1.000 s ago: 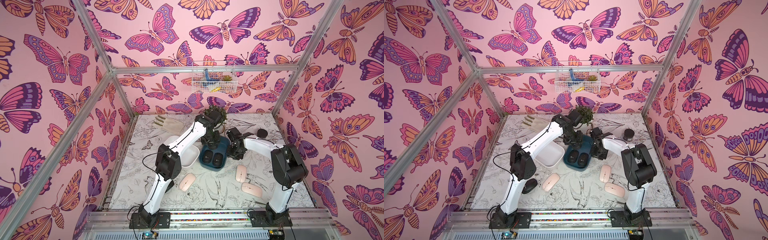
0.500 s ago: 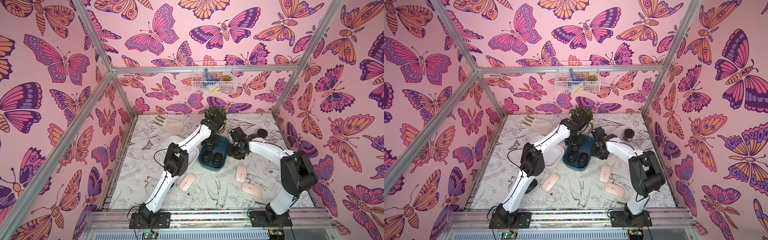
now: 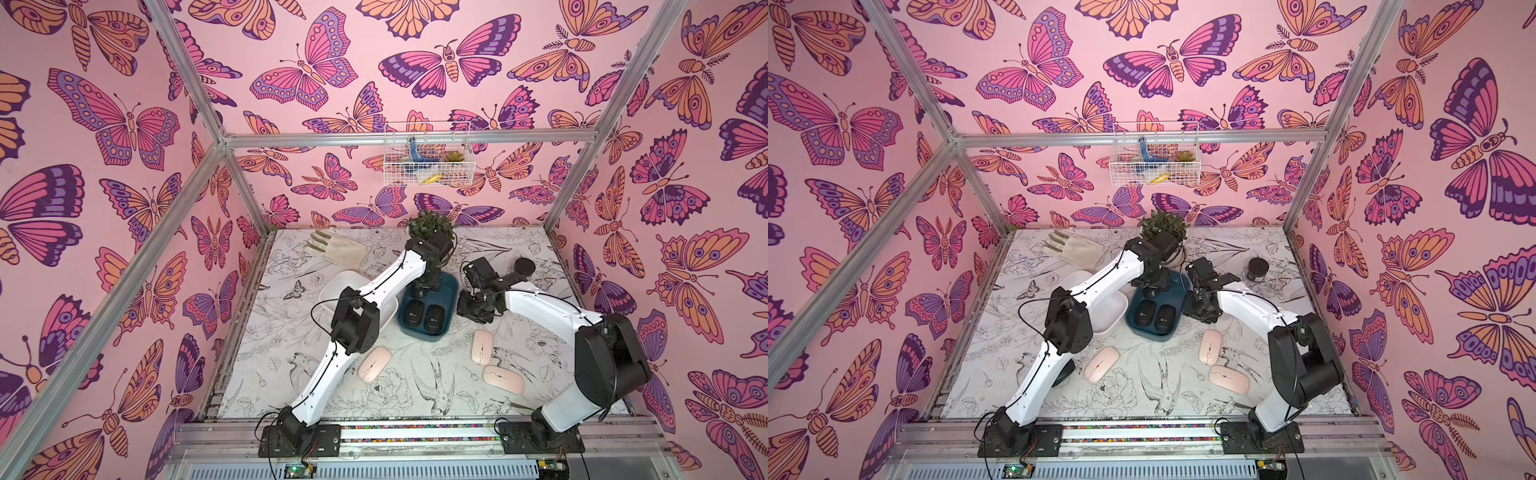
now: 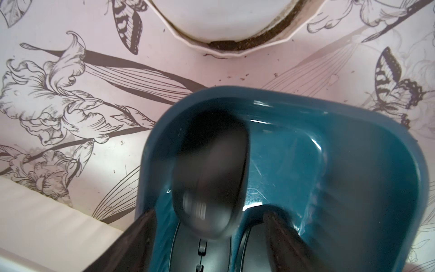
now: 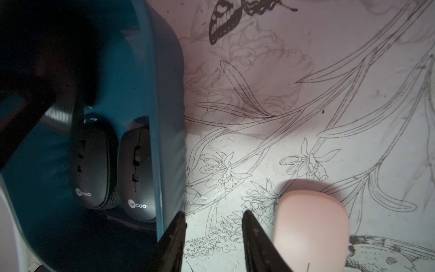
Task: Place the mice by color into the storage box
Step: Place the mouse in the storage box, then adjust the mouse at the center of the board.
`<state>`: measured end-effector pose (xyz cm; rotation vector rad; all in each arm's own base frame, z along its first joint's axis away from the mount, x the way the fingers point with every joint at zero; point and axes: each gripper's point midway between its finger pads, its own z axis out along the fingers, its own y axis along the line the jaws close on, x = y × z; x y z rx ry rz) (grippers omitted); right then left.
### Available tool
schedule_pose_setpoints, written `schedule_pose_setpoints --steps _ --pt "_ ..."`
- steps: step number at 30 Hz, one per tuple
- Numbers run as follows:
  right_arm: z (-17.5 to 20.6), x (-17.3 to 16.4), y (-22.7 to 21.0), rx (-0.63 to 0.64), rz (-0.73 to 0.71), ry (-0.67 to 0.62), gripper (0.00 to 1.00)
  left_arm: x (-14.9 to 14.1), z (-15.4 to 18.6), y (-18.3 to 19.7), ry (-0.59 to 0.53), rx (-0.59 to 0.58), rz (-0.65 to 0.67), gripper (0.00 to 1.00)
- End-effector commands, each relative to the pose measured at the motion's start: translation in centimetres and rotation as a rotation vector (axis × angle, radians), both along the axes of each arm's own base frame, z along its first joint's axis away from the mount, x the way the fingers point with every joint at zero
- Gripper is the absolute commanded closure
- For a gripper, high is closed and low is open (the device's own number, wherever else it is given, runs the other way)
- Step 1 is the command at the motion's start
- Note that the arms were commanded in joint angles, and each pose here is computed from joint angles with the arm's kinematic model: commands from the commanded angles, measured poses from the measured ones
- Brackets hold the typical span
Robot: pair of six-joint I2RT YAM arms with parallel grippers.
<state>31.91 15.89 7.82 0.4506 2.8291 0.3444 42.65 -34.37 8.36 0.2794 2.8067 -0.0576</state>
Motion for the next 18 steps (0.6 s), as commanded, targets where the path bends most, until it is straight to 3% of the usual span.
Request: schedule_pose_setpoints --steps 1,7,12,14,18 --pt "0.8 -0.3 0.5 0.024 0.006 -0.018 0.56 0.0 1.4 0.5 -0.037 0.026 -0.009 0.20" --pt "1.8 -0.6 0.8 0.040 0.021 -0.046 0.55 -3.0 6.2 2.5 -0.045 -0.014 0.035 0.19" --pt "2.4 -1.1 1.2 0.056 0.046 -0.061 0.52 -9.3 10.6 7.8 -0.034 -0.065 0.106 0.17" --pt "2.9 -1.2 1.5 0.071 0.060 -0.072 0.52 -12.5 10.5 10.3 -0.001 -0.080 0.138 0.16" --pt "4.0 -1.4 2.6 0.107 0.102 -0.096 0.51 -19.5 7.2 15.6 0.160 -0.104 0.246 0.15"
